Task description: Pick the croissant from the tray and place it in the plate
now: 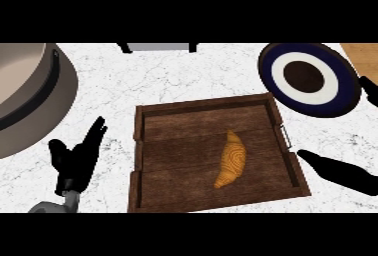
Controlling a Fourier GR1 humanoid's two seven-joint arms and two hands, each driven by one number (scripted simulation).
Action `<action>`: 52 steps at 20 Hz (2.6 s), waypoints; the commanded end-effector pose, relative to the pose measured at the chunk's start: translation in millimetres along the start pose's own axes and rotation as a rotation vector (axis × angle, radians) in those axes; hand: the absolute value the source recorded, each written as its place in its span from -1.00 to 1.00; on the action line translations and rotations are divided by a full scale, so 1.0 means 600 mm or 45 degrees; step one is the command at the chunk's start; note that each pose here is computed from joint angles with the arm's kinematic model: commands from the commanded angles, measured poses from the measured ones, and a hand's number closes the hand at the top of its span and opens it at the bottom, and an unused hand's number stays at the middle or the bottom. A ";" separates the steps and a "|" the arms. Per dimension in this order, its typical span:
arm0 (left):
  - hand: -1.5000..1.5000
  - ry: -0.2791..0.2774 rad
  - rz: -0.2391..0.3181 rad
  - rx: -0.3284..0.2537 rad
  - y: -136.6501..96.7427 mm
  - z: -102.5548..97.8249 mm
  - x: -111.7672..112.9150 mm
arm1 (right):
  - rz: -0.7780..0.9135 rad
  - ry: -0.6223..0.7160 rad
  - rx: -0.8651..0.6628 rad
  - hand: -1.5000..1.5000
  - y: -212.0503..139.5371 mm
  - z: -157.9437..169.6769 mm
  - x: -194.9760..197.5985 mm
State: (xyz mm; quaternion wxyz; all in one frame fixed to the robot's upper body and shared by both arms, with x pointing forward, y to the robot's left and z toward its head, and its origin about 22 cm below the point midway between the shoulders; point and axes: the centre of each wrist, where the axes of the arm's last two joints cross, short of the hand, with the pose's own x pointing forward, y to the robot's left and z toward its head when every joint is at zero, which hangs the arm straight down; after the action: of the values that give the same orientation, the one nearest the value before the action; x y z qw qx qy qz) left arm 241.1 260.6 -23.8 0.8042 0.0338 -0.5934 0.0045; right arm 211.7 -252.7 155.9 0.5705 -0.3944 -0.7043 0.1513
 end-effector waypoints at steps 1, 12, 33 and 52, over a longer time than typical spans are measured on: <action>0.00 0.117 0.032 -0.060 -0.031 0.001 -0.001 | 0.230 0.096 0.260 -1.00 -0.019 0.014 0.027; 0.00 0.110 0.016 -0.114 -0.044 -0.006 -0.005 | 0.524 0.300 0.517 -1.00 0.030 0.023 0.120; 0.00 0.108 0.026 -0.080 -0.031 0.010 -0.004 | 0.555 0.439 0.658 -1.00 0.212 0.031 0.156; 0.00 0.110 0.036 -0.056 -0.011 -0.003 -0.009 | 0.750 0.526 0.711 -1.00 0.291 0.049 0.105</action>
State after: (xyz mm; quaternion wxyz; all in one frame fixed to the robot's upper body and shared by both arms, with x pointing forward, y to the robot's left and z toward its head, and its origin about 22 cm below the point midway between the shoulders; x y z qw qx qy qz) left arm 240.0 250.6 -21.5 0.8080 0.0145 -0.5890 -0.0028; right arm 249.4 -97.8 77.4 0.6934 -0.4122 -0.4209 0.4149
